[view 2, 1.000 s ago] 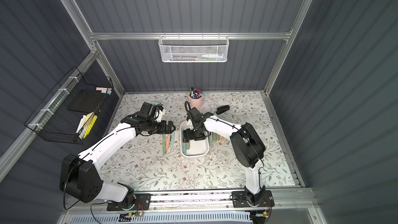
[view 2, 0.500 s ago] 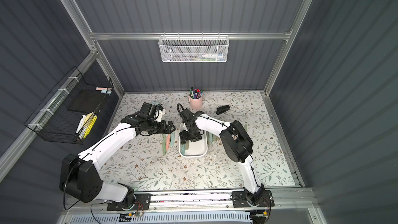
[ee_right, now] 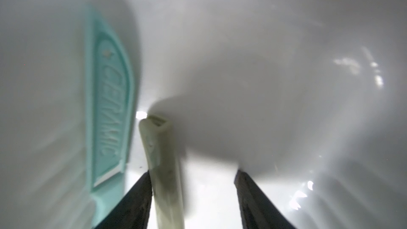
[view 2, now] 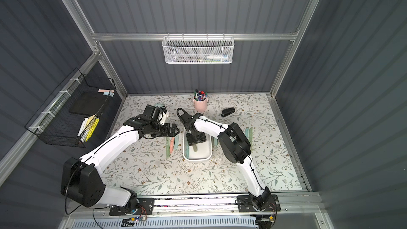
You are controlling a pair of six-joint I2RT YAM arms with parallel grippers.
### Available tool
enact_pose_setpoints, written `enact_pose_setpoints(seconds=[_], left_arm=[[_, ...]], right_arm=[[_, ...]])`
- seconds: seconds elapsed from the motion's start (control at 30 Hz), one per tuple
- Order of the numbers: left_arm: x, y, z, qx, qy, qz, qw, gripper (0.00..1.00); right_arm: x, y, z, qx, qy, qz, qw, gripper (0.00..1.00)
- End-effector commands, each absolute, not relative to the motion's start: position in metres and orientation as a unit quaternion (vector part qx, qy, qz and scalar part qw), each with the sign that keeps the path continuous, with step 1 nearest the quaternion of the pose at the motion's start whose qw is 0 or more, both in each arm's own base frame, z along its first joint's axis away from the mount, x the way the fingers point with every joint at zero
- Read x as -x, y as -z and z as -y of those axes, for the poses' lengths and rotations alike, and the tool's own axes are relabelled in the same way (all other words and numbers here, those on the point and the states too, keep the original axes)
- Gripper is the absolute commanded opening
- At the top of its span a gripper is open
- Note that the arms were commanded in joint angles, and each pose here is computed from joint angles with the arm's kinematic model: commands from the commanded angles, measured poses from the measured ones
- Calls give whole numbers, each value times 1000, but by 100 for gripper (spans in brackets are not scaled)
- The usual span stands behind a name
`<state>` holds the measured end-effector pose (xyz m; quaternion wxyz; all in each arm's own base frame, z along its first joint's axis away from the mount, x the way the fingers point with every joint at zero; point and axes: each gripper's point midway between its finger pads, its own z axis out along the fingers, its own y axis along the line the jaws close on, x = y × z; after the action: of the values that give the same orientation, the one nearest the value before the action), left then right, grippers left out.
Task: Take the fruit knife out of the storage box
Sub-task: Pick up the fruit knife from the storage box.
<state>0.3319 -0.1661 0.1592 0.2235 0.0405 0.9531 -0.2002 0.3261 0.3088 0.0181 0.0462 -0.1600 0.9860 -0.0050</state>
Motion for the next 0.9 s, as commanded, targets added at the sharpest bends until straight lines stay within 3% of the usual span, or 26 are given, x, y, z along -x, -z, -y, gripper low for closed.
enact_pose_setpoints(seconds=[0.0,0.27,0.53,0.87], left_arm=[[-330,-166,163,-32,199,-954,222,99],[-330,-166,163,-32,198,-954,223,99],[-329,-165,163,-32,198,-954,223,99],[-330,-165,163,-32,199,-954,223,99]], right_arm=[[-331,-21,-277,128,93,-986,58,61],[-333,-27,-295,143,38,-986,74,51],[-323,-12,-296,150,43,-987,32,41],[-324,-14,-296,149,45,-987,33,25]])
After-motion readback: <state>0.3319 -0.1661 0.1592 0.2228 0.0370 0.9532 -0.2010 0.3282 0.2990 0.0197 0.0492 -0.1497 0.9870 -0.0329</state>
